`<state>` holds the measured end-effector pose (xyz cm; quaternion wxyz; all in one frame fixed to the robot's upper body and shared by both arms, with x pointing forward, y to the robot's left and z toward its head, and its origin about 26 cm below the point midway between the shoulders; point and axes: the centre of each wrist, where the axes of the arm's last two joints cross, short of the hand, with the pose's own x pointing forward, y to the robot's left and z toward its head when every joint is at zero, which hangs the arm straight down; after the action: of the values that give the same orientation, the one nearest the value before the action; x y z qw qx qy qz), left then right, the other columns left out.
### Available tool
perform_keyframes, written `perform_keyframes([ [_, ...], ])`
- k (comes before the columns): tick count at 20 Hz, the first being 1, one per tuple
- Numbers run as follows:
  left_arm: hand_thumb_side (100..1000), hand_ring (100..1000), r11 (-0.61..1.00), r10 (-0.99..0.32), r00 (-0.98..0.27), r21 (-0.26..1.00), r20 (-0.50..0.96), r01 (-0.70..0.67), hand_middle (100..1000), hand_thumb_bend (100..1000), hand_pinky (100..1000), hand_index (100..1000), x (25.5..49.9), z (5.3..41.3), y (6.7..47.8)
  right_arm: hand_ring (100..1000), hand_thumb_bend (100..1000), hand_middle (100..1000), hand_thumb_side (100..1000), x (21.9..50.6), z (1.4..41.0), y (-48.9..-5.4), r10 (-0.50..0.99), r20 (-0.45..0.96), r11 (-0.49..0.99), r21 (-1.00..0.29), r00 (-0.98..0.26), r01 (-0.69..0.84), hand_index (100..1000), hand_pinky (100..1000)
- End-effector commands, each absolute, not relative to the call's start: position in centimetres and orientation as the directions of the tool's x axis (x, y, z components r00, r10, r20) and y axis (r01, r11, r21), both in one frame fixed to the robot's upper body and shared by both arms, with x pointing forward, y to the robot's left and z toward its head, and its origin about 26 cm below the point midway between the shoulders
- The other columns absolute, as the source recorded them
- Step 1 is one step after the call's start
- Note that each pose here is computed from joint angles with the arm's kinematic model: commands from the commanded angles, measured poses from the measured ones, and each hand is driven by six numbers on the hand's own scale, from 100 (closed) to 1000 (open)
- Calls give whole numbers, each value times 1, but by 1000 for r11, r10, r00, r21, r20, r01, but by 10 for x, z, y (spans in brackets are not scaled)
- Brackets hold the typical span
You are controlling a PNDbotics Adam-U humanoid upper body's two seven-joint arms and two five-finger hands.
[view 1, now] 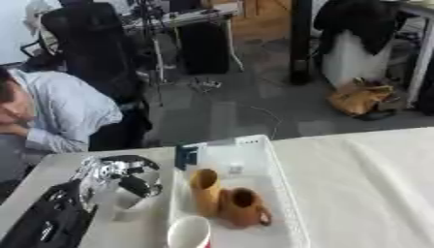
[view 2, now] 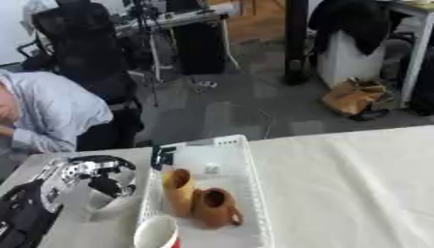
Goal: Pick up objects on the table and place them in the box.
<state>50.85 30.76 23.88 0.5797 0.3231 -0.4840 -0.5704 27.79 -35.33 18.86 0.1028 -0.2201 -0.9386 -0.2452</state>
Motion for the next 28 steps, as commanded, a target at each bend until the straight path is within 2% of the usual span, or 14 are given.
perform_keyframes([
  [1,456,911,123,-981,-111,947,162,297,978,162,781,1000,506,268,319,787,100,624,1000,275,198,-356,373,268,792,406,-888,455,575,752],
  [15,408,914,78,-983,-139,955,122,285,976,161,792,1000,506,304,314,787,100,625,1000,274,200,-358,379,281,793,393,-882,466,574,752],
  [16,438,914,75,-983,-142,955,120,286,976,144,792,1000,506,306,313,787,100,625,1000,274,200,-359,380,282,793,392,-881,467,574,752],
  [17,399,911,72,-982,-148,956,118,283,972,150,791,1000,506,310,312,787,100,625,1000,273,200,-359,381,283,792,391,-880,469,574,752],
  [28,381,909,47,-971,-214,959,110,280,954,135,793,1000,507,337,292,787,100,625,1000,272,200,-362,389,308,788,377,-868,487,573,752],
])
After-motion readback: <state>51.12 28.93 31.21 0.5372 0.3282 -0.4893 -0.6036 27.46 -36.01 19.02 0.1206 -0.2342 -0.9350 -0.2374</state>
